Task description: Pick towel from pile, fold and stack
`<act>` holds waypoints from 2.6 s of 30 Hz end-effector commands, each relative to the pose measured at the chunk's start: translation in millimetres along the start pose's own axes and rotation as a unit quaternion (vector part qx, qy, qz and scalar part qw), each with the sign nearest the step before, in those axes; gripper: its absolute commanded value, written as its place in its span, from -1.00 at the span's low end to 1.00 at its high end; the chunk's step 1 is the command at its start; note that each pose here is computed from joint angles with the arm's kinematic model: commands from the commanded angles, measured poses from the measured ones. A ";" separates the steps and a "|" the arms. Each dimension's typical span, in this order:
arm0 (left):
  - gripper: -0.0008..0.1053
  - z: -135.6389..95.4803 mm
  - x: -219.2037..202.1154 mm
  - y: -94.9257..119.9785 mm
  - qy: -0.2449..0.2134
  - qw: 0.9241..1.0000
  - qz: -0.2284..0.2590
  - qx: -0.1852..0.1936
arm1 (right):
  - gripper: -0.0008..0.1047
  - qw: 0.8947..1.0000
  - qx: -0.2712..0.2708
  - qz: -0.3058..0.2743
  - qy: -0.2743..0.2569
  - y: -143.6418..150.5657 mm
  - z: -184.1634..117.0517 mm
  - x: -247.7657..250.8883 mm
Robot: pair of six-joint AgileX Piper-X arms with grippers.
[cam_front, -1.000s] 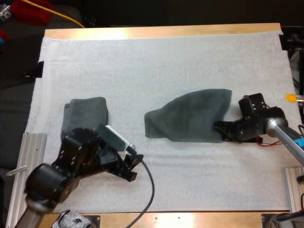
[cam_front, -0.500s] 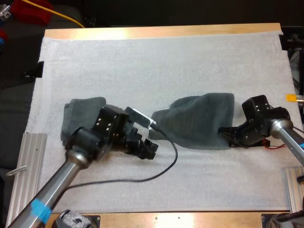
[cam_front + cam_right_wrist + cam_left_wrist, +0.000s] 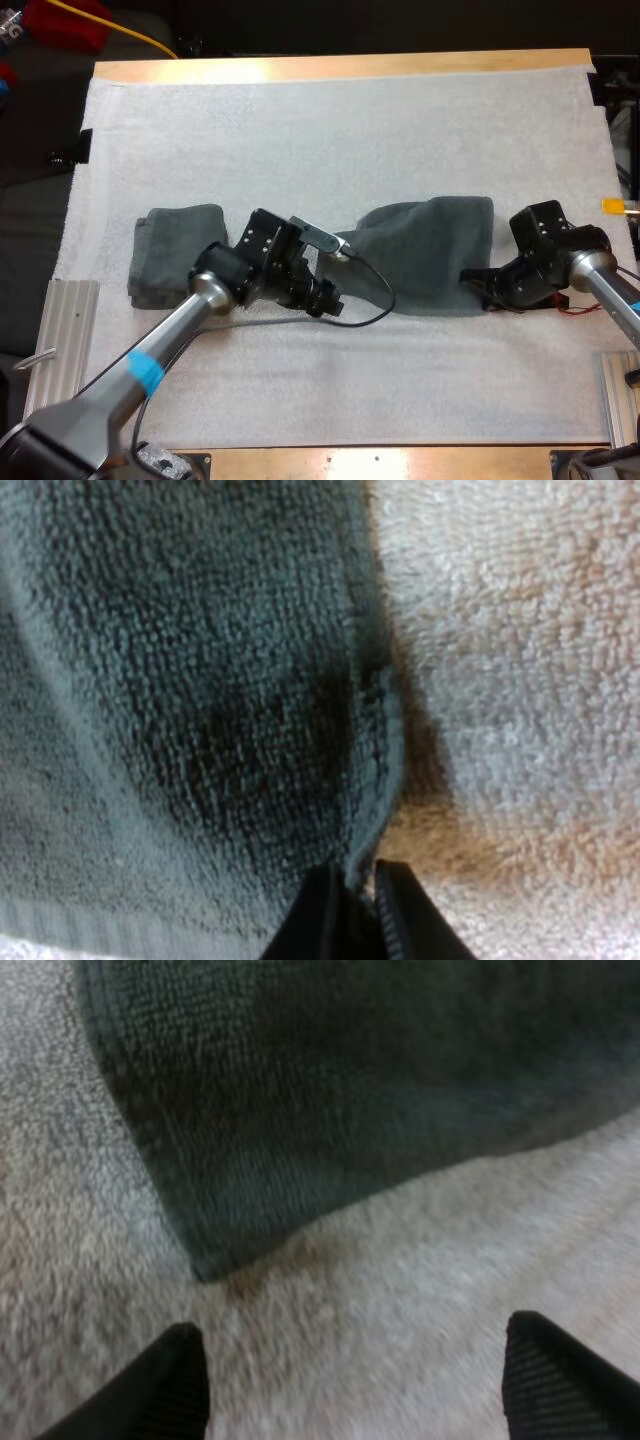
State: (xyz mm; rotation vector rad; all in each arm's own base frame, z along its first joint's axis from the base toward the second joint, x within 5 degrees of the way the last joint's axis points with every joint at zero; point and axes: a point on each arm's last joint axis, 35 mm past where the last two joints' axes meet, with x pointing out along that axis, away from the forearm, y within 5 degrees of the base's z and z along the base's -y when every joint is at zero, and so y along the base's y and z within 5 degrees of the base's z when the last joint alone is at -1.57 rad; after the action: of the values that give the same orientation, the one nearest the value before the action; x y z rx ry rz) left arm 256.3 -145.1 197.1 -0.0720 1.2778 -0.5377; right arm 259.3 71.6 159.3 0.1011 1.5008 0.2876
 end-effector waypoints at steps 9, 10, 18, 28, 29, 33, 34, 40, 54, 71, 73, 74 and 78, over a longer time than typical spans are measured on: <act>0.16 2.7 48.0 14.5 0.035 0.999 0.032 0.002 | -0.98 1.000 -0.011 -0.004 0.000 0.1 -1.6 -2.5; 0.16 3.4 52.1 15.6 0.034 0.999 0.032 0.003 | -0.98 1.000 -0.011 -0.004 0.000 0.1 -1.6 -2.5; 0.16 10.9 59.4 15.8 0.004 1.000 0.021 0.011 | -0.98 1.000 -0.011 -0.004 0.000 0.1 -1.6 -2.5; -0.27 10.3 59.4 13.5 0.011 1.000 -0.012 0.011 | -0.98 1.000 -0.011 -0.004 0.000 0.1 -1.6 -2.5; -0.35 10.3 59.4 13.5 0.011 1.000 -0.012 0.011 | -0.98 1.000 -0.011 -0.004 0.000 0.1 -1.6 -2.5; -0.66 10.4 59.4 13.9 0.010 1.000 -0.006 0.011 | -0.98 1.000 -0.011 -0.003 0.000 0.2 -1.6 -2.5; -0.75 10.5 59.4 14.3 0.009 1.000 -0.001 0.011 | -0.98 1.000 -0.011 -0.003 0.000 0.2 -1.6 -2.5; -0.98 9.8 59.4 15.0 0.011 1.000 0.008 0.010 | -0.98 1.000 -0.011 -0.003 0.000 0.2 -1.6 -2.5; -0.98 8.8 -26.1 -7.7 -0.067 0.994 0.038 0.072 | -0.98 0.991 -0.047 0.021 -0.127 15.8 -9.4 -69.1; -0.98 2.3 -138.3 -40.8 -0.111 0.989 0.029 0.094 | -0.98 0.960 -0.088 0.071 -0.255 53.4 -36.5 -165.1; -0.98 -1.4 -148.5 -43.7 -0.112 0.989 0.020 0.096 | -0.98 0.959 -0.099 0.059 -0.259 60.0 -44.4 -173.4; -0.98 -2.6 -151.9 -44.7 -0.114 0.989 0.019 0.097 | -0.98 0.958 -0.103 0.058 -0.260 61.9 -46.7 -175.3; -0.98 -15.0 -167.4 -56.3 -0.114 0.987 0.011 0.115 | -0.98 0.952 -0.127 0.051 -0.272 73.2 -59.9 -189.7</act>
State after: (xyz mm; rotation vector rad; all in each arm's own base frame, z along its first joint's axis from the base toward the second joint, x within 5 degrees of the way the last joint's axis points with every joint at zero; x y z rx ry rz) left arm 193.8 -121.2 357.4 0.0722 0.9927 -0.6307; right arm 184.6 89.4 351.4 0.0468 0.9164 0.4935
